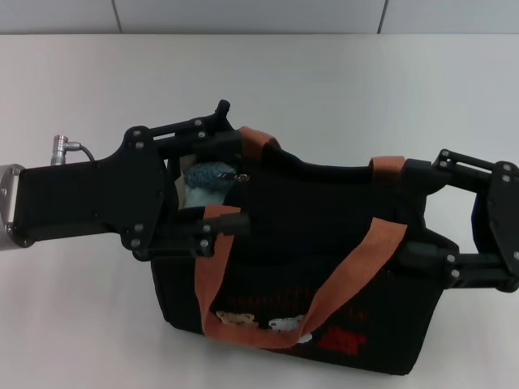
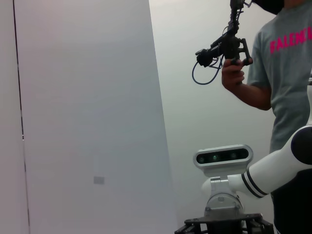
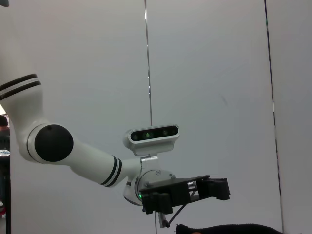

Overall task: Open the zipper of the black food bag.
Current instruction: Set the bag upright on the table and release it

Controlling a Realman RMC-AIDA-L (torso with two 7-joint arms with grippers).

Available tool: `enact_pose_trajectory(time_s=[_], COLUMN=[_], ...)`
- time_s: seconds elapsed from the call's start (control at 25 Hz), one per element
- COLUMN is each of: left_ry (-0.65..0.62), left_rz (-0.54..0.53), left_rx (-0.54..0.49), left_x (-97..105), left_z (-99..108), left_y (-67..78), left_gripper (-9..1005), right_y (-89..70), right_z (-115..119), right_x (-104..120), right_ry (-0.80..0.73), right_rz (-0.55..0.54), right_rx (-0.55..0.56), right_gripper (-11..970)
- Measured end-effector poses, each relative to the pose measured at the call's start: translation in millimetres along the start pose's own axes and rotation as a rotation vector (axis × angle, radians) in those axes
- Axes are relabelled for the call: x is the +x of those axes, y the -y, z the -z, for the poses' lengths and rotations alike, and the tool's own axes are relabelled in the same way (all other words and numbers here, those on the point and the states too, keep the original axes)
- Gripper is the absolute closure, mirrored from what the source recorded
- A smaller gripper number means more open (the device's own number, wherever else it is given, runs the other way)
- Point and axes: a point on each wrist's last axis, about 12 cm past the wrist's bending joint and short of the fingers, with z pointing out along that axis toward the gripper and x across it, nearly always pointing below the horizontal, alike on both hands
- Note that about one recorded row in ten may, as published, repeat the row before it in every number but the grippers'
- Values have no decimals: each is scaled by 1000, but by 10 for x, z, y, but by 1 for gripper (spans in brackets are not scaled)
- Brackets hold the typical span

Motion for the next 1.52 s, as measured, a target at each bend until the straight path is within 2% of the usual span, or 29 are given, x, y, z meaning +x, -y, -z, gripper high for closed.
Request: enact_pose_trajectory(time_s=[0.28, 0.48, 0.8, 0.96, 1.0, 1.04, 1.12, 1.16, 1.32, 1.52], left_ry=[-1, -21, 39, 30, 22, 22, 6, 6, -15, -16], left_rz=[7, 9, -58, -38, -25, -25, -7, -7, 31, 52], left_rx=[17, 46, -29, -73, -109, -109, -182, -182, -270, -304], left_x=[5, 14, -6, 19, 40, 40, 65, 65, 141, 196], left_z=[-31, -77, 23, 179, 298, 298, 513, 513, 714, 730], left_y=[3, -10, 37, 143, 223, 223, 375, 375, 600, 677], left_gripper=[247, 249, 254, 256, 256, 257, 258, 258, 260, 263], right_y=[-63, -51, -77, -82, -81, -83, -93, -93, -120, -130], right_z=[21, 0, 42, 51, 57, 68, 109, 109, 180, 226], right_x=[45, 49, 42, 44, 43, 40, 32, 32, 32, 14], right_ry=[20, 20, 54, 60, 61, 64, 77, 77, 96, 116], right_rz=[4, 2, 24, 22, 23, 23, 23, 23, 24, 31], right_rx=[-1, -4, 24, 30, 32, 38, 59, 59, 100, 123], right_gripper=[135, 136, 136, 136, 135, 135, 135, 135, 135, 136])
